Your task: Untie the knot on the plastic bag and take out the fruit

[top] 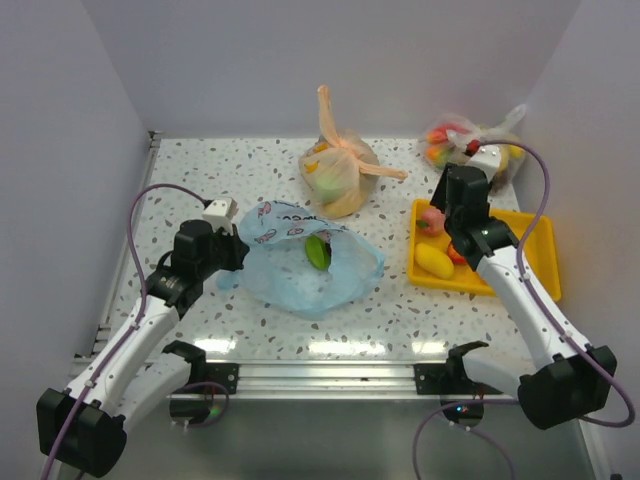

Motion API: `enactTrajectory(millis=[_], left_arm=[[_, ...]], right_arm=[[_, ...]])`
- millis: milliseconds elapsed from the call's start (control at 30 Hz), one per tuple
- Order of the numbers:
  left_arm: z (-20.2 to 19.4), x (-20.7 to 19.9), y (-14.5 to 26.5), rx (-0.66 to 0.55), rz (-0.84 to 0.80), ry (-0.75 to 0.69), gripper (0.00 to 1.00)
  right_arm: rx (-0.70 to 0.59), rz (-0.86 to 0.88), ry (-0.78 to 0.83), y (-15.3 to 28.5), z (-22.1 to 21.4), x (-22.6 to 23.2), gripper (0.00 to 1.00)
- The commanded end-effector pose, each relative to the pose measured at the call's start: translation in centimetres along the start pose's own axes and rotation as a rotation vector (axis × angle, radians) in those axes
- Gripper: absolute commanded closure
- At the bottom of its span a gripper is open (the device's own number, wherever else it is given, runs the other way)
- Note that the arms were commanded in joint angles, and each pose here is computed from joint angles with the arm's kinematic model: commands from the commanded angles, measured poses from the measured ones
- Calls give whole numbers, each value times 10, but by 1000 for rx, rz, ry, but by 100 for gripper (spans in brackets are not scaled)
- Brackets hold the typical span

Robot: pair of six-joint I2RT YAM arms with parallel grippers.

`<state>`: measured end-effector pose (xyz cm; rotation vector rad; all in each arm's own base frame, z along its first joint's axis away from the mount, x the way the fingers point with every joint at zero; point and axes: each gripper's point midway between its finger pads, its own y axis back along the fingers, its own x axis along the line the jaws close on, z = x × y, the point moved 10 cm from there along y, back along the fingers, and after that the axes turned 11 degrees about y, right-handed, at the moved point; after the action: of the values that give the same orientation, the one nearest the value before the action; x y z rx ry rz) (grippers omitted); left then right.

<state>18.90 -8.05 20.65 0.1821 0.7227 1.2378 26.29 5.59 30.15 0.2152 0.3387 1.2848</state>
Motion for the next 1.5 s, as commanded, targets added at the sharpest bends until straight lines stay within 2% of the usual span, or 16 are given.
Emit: enactTrajectory(millis=[0,100,233,333,367,433,500,533,700,833,1000,1167,1367,1467], left_arm=[[5,1,0,-34,0,-10,100],[5,1,0,-36,-3,-11,100],[6,1,0,-39,-1,-10,100],[6,1,0,-40,-3,-10,100],[6,1,0,-40,-3,-10,100],[6,1,0,-39,-4,-10,100],[5,1,-1,-36,-8,-10,100],[5,1,-1,-35,-9,-12,100],[6,1,-1,-35,-9,-11,100],[6,1,-1,-35,-9,-11,100],[6,1,-2,-32,-8,-9,100],[5,2,-2,-30,-7,-9,100],[5,2,-3,-26,-7,-9,100],[5,2,-3,-28,-3,-9,100]], right_arm=[[83,-98,-143,-30,-28,-15,100],[132,-127,-211,-57,-49,-29,98],[207,-158,-266,-83,-71,-37,89],[261,-175,-253,-96,-79,-38,64],[271,-184,-243,-97,-80,-38,40],[286,-189,-228,-98,-82,-38,20],[288,-188,-216,-97,-79,-39,4],[288,-190,-212,-96,-77,-40,1],[267,-99,-198,-78,-66,-36,1],[174,144,-126,-53,-41,-13,1],[-12,471,91,5,-7,46,1],[-97,772,210,57,11,91,1],[-70,868,468,92,-6,144,1],[-19,797,593,93,-24,165,1]])
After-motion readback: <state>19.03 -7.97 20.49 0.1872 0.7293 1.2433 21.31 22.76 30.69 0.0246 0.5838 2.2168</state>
